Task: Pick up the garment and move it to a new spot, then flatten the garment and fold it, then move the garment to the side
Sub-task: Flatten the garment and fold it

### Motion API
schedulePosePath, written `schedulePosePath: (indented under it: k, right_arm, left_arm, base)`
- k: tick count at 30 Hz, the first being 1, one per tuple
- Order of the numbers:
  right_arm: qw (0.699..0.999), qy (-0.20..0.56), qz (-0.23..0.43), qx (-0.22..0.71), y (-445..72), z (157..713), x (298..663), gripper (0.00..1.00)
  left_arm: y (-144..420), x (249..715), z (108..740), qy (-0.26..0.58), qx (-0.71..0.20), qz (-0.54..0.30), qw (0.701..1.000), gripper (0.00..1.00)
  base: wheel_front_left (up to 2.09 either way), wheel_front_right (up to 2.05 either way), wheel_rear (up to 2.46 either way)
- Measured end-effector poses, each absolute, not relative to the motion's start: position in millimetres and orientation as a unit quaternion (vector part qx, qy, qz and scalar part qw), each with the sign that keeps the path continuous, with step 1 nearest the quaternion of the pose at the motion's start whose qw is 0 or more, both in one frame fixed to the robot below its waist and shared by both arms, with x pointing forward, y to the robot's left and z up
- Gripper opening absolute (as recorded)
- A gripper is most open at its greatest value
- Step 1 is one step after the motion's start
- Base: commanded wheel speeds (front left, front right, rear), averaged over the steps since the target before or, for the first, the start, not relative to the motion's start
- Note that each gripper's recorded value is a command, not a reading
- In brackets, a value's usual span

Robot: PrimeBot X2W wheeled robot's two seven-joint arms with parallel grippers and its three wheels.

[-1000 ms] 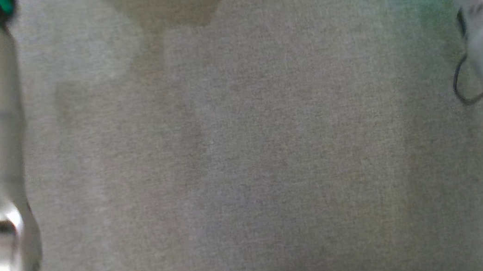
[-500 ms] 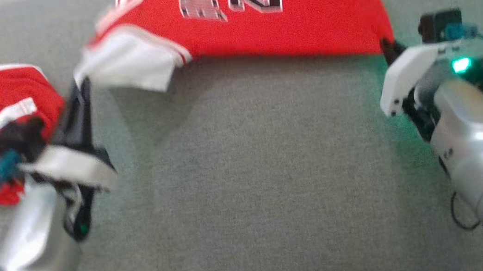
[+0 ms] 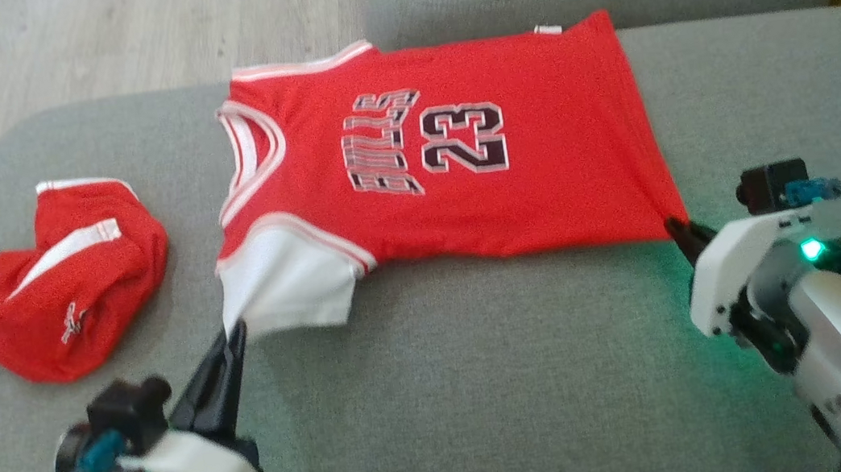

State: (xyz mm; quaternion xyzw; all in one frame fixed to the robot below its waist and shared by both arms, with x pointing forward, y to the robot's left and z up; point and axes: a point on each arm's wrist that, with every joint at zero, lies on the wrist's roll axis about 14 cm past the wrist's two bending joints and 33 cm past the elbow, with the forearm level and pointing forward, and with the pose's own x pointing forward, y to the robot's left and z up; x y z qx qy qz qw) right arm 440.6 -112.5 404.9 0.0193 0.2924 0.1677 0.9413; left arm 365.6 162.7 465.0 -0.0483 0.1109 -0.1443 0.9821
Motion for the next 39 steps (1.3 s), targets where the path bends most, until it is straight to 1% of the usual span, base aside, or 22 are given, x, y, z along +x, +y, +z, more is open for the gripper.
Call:
schedulePosePath:
  k: [6,12,14,17,24,30,39]
  right_arm:
    - [0.930,0.316,0.186,0.019,-124.5,408.3,407.9,0.00]
    - [0.909,0.361,0.204,0.047,-130.5,400.1,360.3,0.00]
    - [0.908,0.362,0.204,0.055,-133.3,401.7,354.5,0.00]
    - [0.911,0.355,0.201,0.063,-136.1,410.7,355.1,0.00]
    - [0.915,0.349,0.194,0.062,-131.6,425.4,362.2,0.00]
    - [0.904,0.384,0.179,0.061,-130.9,413.2,368.3,0.00]
    - [0.904,0.392,0.162,0.057,-128.8,414.7,414.5,0.00]
  left_arm:
    - [161.0,323.9,462.3,0.137,-0.051,-0.151,0.978,0.00]
    - [164.0,276.0,458.7,0.168,-0.035,-0.155,0.973,0.00]
    - [164.8,270.5,460.7,0.166,-0.023,-0.155,0.974,0.00]
    - [165.4,271.3,465.6,0.160,0.000,-0.161,0.974,0.00]
    - [168.8,295.8,477.7,0.145,0.052,-0.178,0.972,0.00]
    - [178.3,334.3,478.6,0.155,0.105,-0.199,0.962,0.00]
    - [189.7,397.6,473.6,0.175,0.196,-0.233,0.936,0.00]
  base:
    - [0.00,0.00,0.00]
    - [0.00,0.00,0.00]
    - [0.00,0.00,0.00]
    - [0.00,0.00,0.00]
    - [0.00,0.00,0.00]
    - [0.00,0.00,0.00]
    - [0.00,0.00,0.00]
